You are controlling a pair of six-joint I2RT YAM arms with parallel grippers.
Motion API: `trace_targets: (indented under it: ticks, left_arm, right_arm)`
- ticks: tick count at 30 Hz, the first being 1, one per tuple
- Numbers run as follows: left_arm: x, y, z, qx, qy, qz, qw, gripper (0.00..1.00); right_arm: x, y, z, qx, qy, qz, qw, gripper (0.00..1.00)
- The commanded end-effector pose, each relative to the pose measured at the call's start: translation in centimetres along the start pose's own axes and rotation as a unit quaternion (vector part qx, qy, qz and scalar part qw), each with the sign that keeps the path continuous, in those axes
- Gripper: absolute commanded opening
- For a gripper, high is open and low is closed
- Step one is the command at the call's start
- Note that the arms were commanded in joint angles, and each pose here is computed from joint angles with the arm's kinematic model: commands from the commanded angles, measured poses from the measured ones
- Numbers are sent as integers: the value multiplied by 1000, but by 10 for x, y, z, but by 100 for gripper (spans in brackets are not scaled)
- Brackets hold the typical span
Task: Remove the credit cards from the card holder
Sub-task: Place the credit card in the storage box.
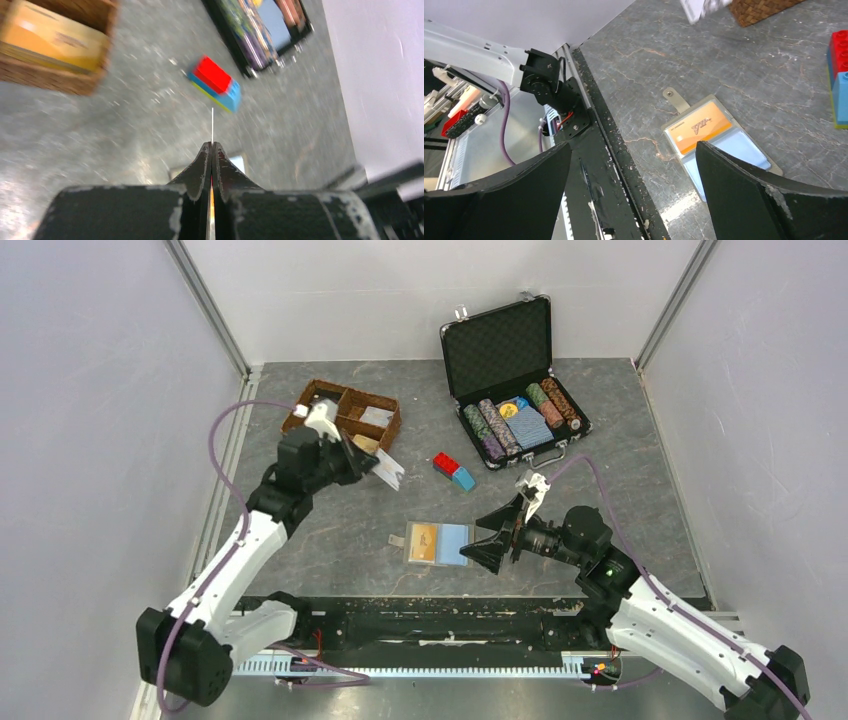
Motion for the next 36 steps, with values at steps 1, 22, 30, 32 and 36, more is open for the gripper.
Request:
trace_targets:
  ticks: [1, 22, 30, 32, 36]
  left_arm:
    - [6, -72, 0, 10, 4, -116, 993, 2]
    - [139, -186, 99, -79, 36, -116, 989, 2]
    - [165, -179, 121, -80, 34, -90, 992, 2]
    - [169, -178, 123, -80, 36, -86, 992, 2]
    - [173, -176, 128, -77, 34, -81, 993, 2]
  right_arm:
    - [0, -5, -6, -1, 29, -12, 1000, 98]
    - [11, 4, -14, -7, 34, 9, 999, 98]
    - [17, 9, -19, -1, 40, 20, 999, 98]
    - [18, 10, -20, 0, 41, 21, 999, 98]
    - [20, 11, -21, 4, 41, 22, 999, 98]
Point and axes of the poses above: each gripper's point midway between its finger pads, its own x axis out along the fingers, its own z axis along the line the jaws close on, y = z × x, the point moved 6 cm from there along -x, back along the fingers, and after that the axes turned 11 degrees about -x, right-handed, at the moved point
